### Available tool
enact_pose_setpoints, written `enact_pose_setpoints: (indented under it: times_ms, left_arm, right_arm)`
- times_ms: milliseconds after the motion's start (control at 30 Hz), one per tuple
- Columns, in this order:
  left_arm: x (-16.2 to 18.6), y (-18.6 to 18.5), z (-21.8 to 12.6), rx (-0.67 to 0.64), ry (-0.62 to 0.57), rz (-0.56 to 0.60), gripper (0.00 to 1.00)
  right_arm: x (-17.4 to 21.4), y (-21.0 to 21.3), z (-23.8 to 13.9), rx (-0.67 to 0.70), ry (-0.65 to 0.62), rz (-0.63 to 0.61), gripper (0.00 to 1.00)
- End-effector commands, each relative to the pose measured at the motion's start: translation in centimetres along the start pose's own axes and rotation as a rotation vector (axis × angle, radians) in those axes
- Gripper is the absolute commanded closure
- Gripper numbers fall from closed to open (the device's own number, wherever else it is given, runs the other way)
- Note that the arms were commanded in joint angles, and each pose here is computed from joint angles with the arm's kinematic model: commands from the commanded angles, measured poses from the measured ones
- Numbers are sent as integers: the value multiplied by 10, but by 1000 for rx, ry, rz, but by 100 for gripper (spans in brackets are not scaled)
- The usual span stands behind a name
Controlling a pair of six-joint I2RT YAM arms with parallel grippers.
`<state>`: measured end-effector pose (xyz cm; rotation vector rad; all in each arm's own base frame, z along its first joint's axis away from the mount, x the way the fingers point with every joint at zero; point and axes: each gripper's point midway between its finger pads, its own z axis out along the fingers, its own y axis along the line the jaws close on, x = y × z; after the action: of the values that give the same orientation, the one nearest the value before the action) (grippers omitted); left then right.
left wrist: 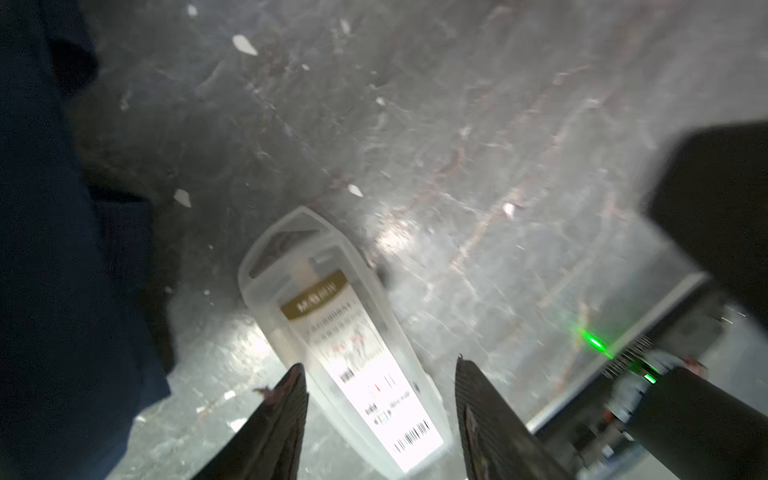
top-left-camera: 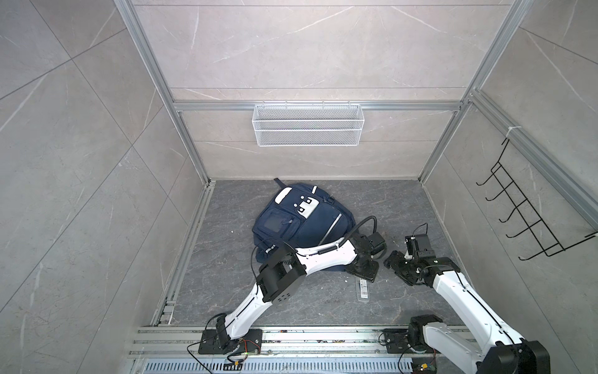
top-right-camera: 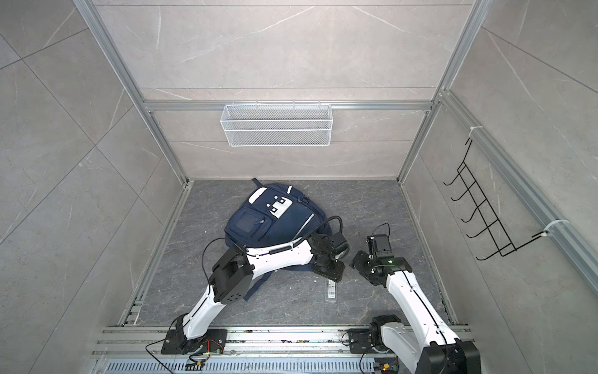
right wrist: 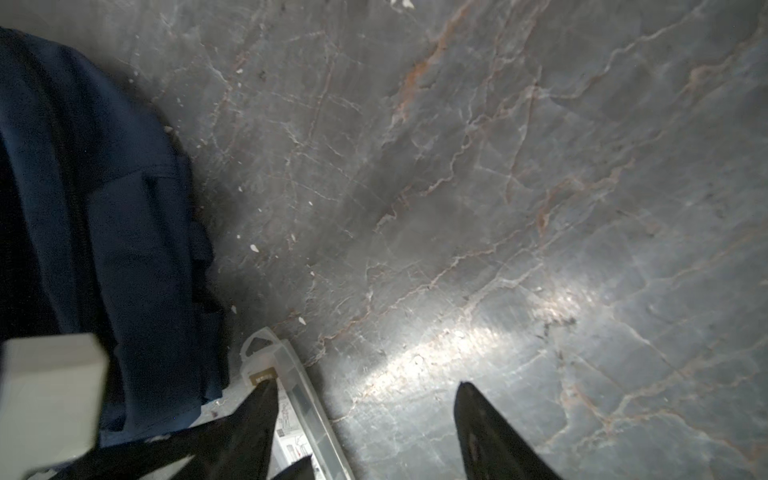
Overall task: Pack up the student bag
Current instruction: 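Grasp the clear pen case with the left gripper while right draws back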
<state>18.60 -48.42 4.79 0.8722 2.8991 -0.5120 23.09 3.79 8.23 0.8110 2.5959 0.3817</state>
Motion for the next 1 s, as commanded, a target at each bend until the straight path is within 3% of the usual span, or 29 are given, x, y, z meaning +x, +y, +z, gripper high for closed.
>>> enact_pose_setpoints:
  times_ms: [0, 433, 967]
  left_arm:
    - [5, 20, -3, -112, 30, -27, 39]
    - [4, 13, 16, -135, 59, -27, 38]
    - [1, 16, -9, -213, -7, -1, 38]
  right_arm:
    - [-6, 7, -9, -39, -30, -54, 30]
    - [-8, 2, -5, -76, -17, -48, 27]
    - [-8, 4, -4, -104, -4, -44, 27]
